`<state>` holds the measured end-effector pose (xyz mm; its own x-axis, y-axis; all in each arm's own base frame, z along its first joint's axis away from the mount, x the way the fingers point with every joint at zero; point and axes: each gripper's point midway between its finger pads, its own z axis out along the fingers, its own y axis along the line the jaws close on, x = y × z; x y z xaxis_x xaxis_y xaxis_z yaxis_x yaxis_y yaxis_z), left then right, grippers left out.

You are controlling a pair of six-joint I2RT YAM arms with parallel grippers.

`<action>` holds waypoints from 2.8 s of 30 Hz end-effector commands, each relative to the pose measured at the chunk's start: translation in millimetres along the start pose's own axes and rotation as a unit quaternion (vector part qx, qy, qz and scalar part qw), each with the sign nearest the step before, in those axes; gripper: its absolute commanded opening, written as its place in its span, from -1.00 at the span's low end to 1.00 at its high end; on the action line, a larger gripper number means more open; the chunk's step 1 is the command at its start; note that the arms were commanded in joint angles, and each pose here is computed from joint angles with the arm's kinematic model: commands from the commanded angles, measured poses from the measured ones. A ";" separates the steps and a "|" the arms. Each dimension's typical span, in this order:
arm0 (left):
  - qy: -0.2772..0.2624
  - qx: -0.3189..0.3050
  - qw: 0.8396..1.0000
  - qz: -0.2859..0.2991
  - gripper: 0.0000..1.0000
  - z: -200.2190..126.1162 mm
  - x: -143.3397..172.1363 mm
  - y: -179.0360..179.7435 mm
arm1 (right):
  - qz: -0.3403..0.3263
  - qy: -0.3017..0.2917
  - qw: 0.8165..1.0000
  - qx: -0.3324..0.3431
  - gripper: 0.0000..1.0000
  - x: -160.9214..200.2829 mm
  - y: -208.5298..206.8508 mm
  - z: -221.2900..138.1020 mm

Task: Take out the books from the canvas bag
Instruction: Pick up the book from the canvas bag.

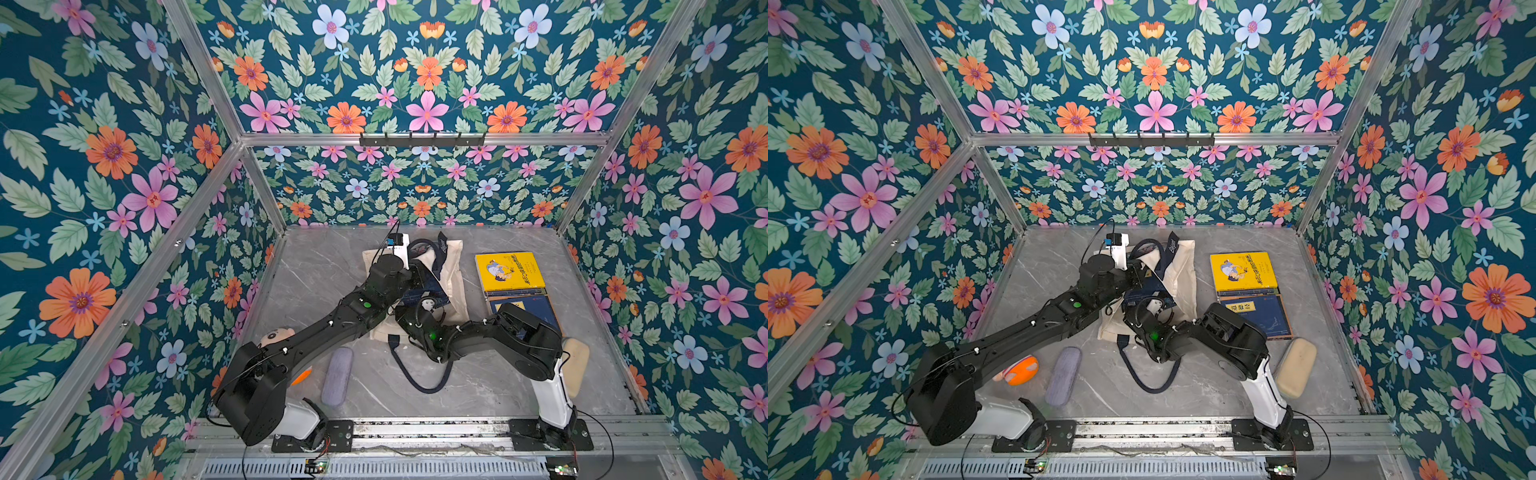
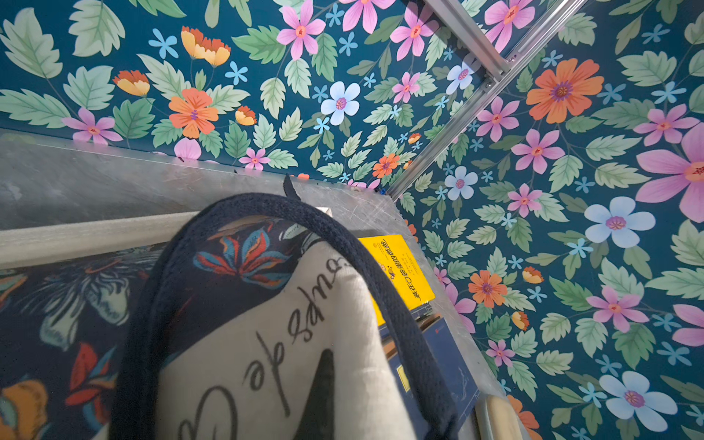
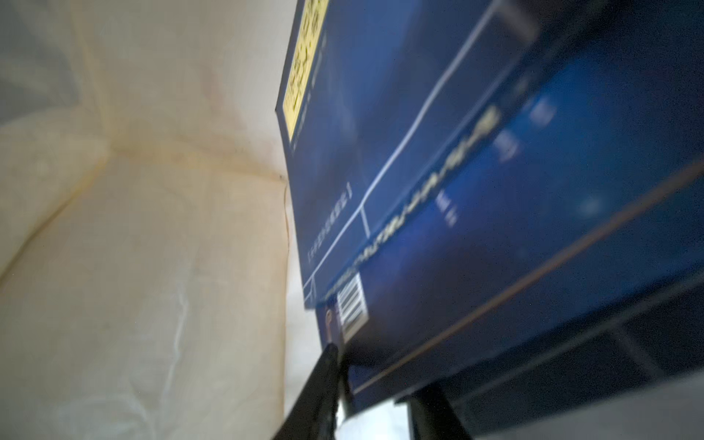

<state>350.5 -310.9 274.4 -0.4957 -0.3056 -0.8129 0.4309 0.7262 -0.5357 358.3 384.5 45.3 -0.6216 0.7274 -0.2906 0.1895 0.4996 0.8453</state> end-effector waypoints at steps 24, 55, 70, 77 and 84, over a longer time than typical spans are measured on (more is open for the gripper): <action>-0.022 0.019 1.000 -0.001 -1.00 -1.0 -13.1 -11.8 | -0.010 -0.047 0.999 0.003 -0.84 -48.7 8.6 -20.4; -0.016 -0.002 1.000 -0.010 -1.00 3.4 -9.0 -3.1 | -0.039 -0.017 0.999 -0.001 -0.21 -57.0 -21.7 -72.0; -0.014 0.003 1.000 -0.010 -1.00 3.7 -8.2 -5.4 | -0.031 -0.032 0.999 -0.012 -0.36 -63.5 -29.7 -38.5; -0.011 0.005 1.000 -0.012 -1.00 4.8 -6.4 -5.7 | -0.068 -0.023 0.997 -0.037 -0.76 -63.5 5.1 -29.7; -0.020 -0.015 1.000 -0.009 -1.00 3.2 -10.6 1.1 | -0.066 -0.008 0.997 -0.049 -1.00 -59.4 16.9 -52.6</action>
<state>354.8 -310.6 266.0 -0.5098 -0.3076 -0.8034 0.3940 0.7467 -0.5359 364.9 320.2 83.7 -0.6133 0.6811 -0.3999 0.0755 0.5546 0.8287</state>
